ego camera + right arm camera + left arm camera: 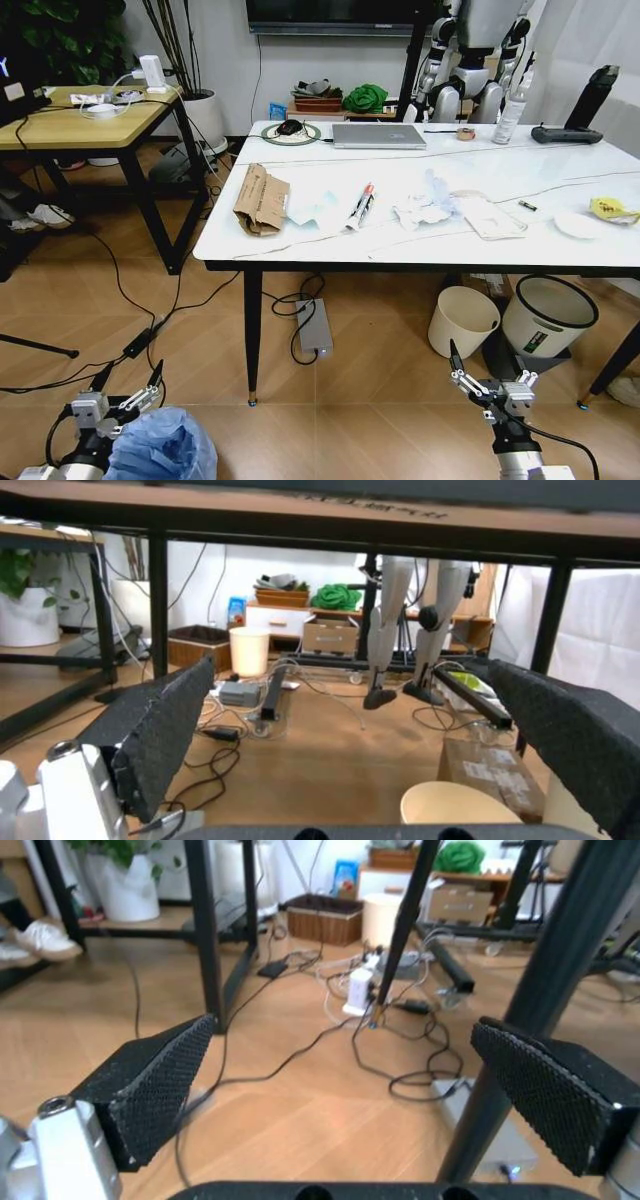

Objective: Pick up the trash bin and place the trash from the table into it.

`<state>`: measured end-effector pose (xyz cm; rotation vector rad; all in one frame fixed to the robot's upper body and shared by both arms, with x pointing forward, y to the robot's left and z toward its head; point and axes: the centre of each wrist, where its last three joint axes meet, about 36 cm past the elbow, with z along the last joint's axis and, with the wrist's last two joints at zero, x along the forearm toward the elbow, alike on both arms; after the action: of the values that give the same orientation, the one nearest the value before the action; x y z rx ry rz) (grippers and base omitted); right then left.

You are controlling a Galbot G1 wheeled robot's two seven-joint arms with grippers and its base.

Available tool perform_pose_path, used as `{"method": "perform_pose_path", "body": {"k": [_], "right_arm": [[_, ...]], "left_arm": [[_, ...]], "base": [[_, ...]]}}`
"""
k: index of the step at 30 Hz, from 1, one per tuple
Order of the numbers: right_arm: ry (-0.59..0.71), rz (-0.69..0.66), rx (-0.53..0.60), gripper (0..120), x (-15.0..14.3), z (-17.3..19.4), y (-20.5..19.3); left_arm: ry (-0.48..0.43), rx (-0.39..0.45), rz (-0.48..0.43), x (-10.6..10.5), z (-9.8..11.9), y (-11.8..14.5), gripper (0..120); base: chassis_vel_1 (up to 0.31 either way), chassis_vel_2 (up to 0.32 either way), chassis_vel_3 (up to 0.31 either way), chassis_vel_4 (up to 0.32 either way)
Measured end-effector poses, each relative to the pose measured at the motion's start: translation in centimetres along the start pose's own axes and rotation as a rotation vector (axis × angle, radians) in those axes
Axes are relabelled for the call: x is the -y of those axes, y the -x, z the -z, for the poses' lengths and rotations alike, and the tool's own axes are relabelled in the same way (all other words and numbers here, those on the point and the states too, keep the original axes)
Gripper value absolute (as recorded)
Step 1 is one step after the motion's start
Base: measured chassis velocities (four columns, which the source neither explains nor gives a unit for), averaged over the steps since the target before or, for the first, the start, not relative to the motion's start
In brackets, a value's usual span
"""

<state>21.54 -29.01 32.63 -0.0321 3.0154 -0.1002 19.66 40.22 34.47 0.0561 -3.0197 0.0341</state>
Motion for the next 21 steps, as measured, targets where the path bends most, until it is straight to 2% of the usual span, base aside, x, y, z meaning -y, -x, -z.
{"method": "perform_pose_path", "body": {"k": [6, 8, 13, 21], "right_arm": [[0.0, 0.024, 0.005, 100, -0.8, -1.0, 0.5], [-0.004, 0.042, 0.007, 100, -1.4, -1.5, 0.7], [-0.007, 0.052, 0.01, 100, -1.7, -1.9, 0.7], [-0.006, 0.041, 0.009, 100, -1.5, -2.1, 0.5]], "left_arm": [[-0.043, -0.078, 0.042, -0.9, -0.6, -0.1, 100], [-0.069, -0.132, 0.066, -1.6, -1.1, -0.2, 100], [-0.075, -0.216, 0.104, -2.7, -2.5, -0.8, 100], [-0.065, -0.285, 0.147, -3.7, -5.2, -1.8, 100]], "base": [[0.0, 0.0, 0.0, 0.0], [0.0, 0.0, 0.0, 0.0], [0.0, 0.0, 0.0, 0.0], [0.0, 0.0, 0.0, 0.0]]}}
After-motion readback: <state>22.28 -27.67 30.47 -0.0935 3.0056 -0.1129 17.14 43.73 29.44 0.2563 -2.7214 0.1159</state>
